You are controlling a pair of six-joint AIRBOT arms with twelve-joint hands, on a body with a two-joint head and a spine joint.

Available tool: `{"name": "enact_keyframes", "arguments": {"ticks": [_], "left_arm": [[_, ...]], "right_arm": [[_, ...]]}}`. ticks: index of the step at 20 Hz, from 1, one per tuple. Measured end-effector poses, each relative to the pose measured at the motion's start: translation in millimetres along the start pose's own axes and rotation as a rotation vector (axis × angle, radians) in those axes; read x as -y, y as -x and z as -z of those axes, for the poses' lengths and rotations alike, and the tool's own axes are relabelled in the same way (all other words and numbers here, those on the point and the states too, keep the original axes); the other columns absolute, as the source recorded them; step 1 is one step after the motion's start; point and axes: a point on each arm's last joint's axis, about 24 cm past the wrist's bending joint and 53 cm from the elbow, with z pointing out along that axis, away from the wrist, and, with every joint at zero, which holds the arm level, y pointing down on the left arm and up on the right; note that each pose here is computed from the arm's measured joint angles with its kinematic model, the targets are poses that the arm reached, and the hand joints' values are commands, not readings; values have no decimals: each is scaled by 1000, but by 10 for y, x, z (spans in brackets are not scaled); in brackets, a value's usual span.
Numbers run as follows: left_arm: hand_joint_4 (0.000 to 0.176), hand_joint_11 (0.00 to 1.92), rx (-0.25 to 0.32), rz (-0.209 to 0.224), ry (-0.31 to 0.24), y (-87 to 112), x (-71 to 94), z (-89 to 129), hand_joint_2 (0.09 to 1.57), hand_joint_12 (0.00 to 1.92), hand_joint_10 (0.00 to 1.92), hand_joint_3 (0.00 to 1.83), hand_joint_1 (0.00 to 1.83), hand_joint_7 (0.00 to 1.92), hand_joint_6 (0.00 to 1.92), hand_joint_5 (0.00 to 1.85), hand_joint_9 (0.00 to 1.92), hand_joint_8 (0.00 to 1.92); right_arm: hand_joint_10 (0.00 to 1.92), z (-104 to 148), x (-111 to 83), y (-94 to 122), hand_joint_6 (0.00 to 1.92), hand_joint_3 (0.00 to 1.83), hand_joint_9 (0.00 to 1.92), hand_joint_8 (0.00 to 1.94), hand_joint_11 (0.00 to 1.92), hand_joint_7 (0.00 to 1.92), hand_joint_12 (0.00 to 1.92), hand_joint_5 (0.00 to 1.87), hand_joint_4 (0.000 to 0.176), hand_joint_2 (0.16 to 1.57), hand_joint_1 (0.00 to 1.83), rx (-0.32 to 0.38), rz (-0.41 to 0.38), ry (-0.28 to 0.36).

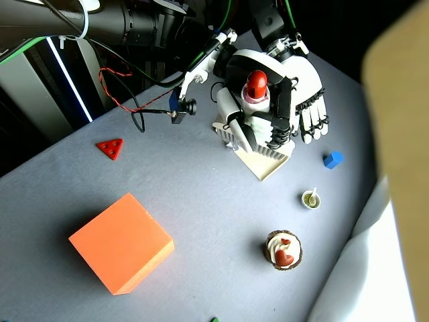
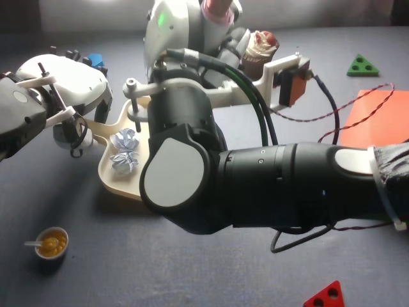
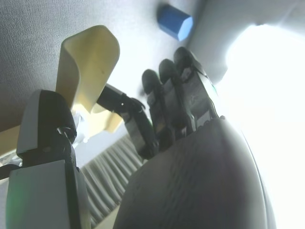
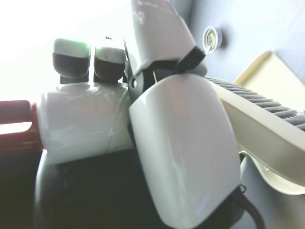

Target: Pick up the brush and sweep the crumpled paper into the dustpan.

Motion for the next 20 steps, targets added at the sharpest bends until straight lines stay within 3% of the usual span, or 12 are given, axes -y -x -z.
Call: {"name": "enact_keyframes", "arguments": {"ticks": [3,6,8,11,13,16,20], "left_arm": [[0,296,1,1,1,2,-1,0,1137,36,2,0,1118,428,1034,943,328,1],[0,293,5,0,3,11,-7,1,1140,36,3,1,1117,400,1047,935,315,0],[0,296,6,-1,3,12,-5,0,1139,38,8,0,1117,422,1046,936,330,9],[0,311,6,3,6,15,-14,1,1134,45,2,0,1123,436,1025,948,341,3],[0,297,8,2,7,17,-15,1,1137,40,1,1,1109,426,1039,941,332,0],[0,302,7,2,6,15,-13,1,1137,42,10,0,1117,442,1040,940,354,5],[0,287,6,2,6,14,-12,1,1134,38,4,0,1124,428,1027,947,348,2]], "right_arm": [[1921,-30,89,101,1921,2,1116,1941,1147,1095,1921,1058,176,1140,1644,38,6,-27],[1921,9,243,367,1921,0,1117,1941,1130,1109,1921,1062,176,1137,1631,160,32,-78],[1921,0,214,303,1921,0,1126,1941,1133,1115,1921,1061,176,1134,1641,123,53,-66],[1921,-5,11,-134,1921,0,1133,1941,1133,1118,1921,1054,176,1138,1637,-53,152,22],[1921,7,-35,-291,1921,0,1135,1941,1134,1119,1921,1054,176,1137,1651,-116,224,51],[1921,5,-46,-402,1921,0,1132,1941,1121,1124,1921,1070,176,1119,1651,-158,228,62],[1921,39,-116,-470,1921,0,1131,1941,1135,1118,1921,1061,176,1120,1651,-144,264,60]]}}
